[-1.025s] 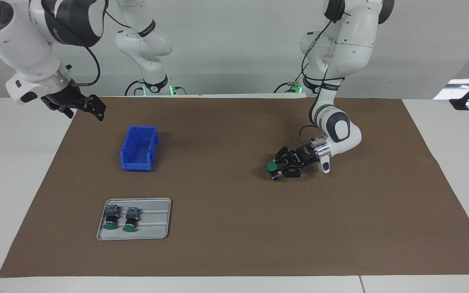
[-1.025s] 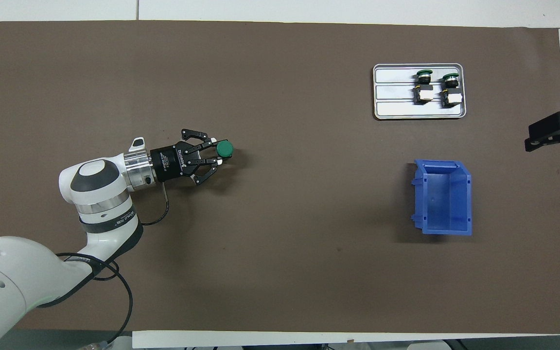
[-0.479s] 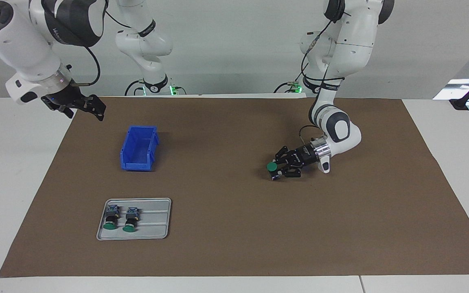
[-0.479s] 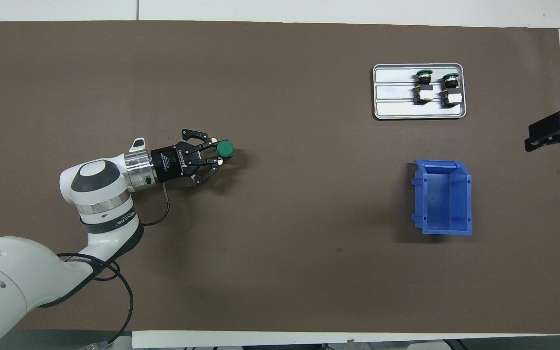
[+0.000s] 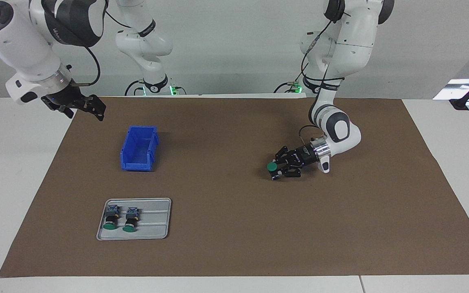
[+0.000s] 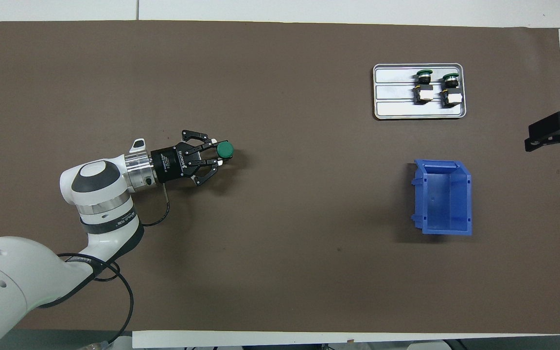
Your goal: Place and press button with both arms
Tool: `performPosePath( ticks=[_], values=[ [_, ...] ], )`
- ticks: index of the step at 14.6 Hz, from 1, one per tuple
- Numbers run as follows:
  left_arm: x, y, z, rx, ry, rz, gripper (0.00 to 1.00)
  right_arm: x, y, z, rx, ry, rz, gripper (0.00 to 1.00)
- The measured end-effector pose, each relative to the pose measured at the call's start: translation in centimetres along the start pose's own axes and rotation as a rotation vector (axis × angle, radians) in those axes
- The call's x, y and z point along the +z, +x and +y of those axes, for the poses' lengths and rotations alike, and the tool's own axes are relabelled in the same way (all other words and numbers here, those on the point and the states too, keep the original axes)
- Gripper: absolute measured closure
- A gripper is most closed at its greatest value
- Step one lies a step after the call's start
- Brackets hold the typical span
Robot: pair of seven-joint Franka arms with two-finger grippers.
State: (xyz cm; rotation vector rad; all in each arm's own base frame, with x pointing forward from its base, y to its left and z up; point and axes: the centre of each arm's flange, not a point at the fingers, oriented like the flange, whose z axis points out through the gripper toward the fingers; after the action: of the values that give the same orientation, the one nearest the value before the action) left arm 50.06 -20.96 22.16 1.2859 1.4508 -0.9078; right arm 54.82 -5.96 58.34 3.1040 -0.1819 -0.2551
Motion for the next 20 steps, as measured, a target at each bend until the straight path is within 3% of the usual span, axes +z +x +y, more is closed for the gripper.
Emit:
performPosePath(
  ticks=[6,7,13,20],
  values=[
    [-0.2,0.1,0.2,0.0,-0.006,0.002,0.67,0.0,0.0,0.0,0.0,0.0,0.0,0.0],
    [-0.3,0.1,0.2,0.0,-0.008,0.002,0.62,0.0,0.0,0.0,0.0,0.0,0.0,0.0],
    [-0.6,0.2,0.4,0.003,-0.024,0.021,0.0,0.0,0.0,0.0,0.0,0.0,0.0,0.0],
    [-1.7,-2.0,1.4,0.031,-0.059,0.029,0.0,0.0,0.0,0.0,0.0,0.0,0.0,0.0]
  ],
)
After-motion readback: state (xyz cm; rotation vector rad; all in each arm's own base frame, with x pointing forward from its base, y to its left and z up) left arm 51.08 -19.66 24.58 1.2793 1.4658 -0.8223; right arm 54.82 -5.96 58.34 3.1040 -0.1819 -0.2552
